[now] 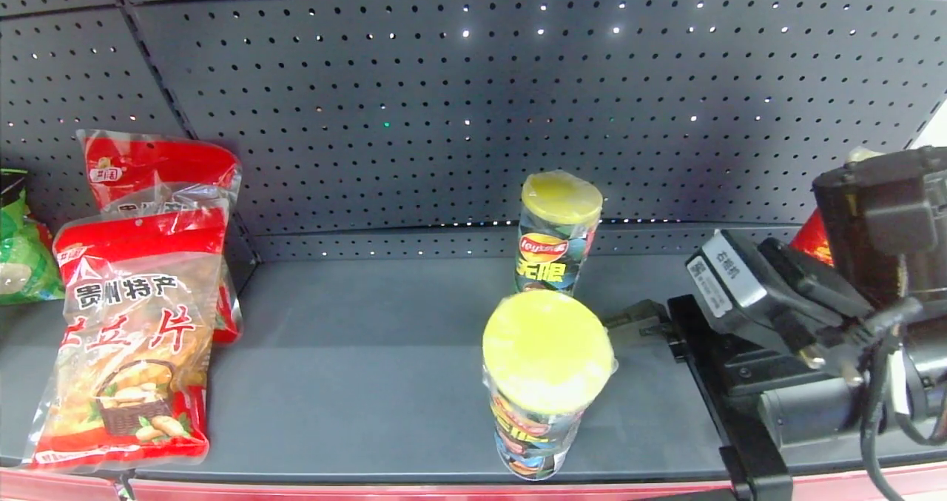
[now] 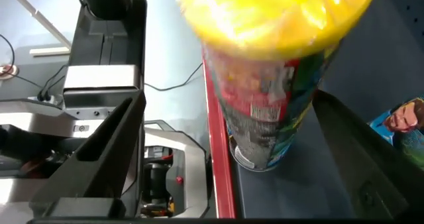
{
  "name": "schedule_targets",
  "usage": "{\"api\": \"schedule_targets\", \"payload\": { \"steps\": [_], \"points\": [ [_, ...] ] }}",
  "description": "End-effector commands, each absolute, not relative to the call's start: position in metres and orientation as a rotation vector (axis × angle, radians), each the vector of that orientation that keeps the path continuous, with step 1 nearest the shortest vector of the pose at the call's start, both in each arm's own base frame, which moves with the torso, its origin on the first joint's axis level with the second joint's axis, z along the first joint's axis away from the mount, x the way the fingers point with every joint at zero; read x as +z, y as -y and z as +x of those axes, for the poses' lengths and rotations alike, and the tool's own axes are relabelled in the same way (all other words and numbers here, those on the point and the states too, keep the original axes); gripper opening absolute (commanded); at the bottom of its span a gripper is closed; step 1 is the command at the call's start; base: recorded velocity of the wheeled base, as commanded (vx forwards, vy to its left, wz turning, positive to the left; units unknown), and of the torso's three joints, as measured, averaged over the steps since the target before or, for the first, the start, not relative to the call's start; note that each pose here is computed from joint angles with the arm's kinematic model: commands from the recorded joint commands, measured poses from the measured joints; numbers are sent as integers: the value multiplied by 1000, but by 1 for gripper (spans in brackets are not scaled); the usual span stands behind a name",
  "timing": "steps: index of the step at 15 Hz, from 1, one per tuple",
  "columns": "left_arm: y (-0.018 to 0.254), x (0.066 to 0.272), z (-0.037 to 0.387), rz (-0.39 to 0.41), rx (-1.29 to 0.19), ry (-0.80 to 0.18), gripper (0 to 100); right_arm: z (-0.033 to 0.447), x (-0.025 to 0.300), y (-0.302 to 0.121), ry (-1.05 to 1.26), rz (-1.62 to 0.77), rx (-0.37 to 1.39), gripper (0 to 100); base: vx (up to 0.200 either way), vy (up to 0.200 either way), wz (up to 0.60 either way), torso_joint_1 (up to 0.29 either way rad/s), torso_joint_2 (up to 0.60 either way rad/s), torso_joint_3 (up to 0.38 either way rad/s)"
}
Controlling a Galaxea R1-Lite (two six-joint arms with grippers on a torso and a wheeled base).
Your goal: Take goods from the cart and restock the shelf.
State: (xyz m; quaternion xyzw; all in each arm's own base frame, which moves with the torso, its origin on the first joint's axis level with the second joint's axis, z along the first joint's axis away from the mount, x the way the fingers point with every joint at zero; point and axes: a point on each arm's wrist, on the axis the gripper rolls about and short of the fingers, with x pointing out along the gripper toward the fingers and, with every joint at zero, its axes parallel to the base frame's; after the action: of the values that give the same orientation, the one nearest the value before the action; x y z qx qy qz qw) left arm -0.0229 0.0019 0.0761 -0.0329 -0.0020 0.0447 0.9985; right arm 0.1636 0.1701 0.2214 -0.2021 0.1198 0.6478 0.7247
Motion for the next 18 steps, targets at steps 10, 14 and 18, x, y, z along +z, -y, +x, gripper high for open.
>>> {"api": "schedule_targets", "payload": {
  "steps": [10,14,18],
  "points": [
    [-2,76,-23,-66,90,5,100,184,206,-189,-310,-453,1430,100,0,0,0,0,0,0],
    [-2,76,-23,-66,90,5,100,196,207,-202,-295,-453,1426,100,0,0,0,0,0,0],
    [-2,76,-23,-66,90,5,100,197,203,-209,-314,-453,1439,100,0,0,0,0,0,0]
  ]
}}
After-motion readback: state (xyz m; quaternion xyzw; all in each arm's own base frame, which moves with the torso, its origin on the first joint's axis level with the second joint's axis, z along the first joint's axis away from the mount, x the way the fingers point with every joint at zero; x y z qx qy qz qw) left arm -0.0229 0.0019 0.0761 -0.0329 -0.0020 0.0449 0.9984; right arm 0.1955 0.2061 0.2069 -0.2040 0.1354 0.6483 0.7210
